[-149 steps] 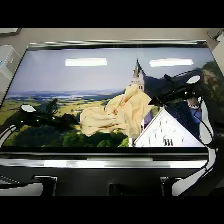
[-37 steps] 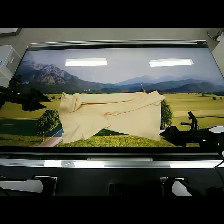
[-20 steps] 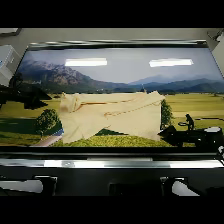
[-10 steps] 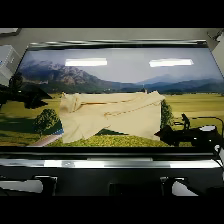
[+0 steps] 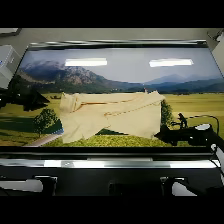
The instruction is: Fold the clothes and pants, and hang the long-sleeved shirts on hangers.
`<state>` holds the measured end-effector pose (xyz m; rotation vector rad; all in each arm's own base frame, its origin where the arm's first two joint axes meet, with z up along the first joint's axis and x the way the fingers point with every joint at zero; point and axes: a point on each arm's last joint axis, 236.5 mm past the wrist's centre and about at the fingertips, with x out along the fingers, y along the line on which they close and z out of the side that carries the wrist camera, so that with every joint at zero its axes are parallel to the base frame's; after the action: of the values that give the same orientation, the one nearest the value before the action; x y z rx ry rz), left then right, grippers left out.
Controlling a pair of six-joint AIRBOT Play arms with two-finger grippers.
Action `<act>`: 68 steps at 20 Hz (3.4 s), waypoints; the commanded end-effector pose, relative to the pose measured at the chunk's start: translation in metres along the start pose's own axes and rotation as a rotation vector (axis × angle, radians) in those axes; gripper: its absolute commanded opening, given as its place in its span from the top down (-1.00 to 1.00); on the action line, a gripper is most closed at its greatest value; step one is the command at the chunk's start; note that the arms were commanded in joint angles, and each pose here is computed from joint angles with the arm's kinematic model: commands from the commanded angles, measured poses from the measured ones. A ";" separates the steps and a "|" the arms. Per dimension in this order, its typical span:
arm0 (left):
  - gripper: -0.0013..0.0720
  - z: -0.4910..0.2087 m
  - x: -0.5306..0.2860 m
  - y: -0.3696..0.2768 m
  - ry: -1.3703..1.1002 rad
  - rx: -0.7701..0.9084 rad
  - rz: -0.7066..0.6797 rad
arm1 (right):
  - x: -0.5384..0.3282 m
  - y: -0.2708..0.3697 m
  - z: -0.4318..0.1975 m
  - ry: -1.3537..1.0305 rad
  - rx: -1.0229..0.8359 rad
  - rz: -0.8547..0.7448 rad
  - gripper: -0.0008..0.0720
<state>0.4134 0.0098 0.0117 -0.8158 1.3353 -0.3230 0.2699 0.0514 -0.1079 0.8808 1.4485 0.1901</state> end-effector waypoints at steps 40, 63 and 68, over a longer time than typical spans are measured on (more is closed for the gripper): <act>0.92 0.042 -0.119 -0.240 -0.469 0.557 -0.190 | -0.225 0.317 0.096 -0.771 -0.661 0.244 0.91; 0.92 -0.186 -0.333 -0.330 -1.024 0.614 -0.061 | -0.518 0.361 -0.085 -1.402 -0.704 0.076 0.91; 0.92 -0.049 -0.141 -0.206 -0.425 0.342 0.012 | -0.299 0.318 0.088 -0.694 -0.502 -0.103 0.91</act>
<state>0.3318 -0.0549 0.3697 -0.4885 0.5531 -0.3066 0.3594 0.0378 0.4286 0.3414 0.3548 0.1331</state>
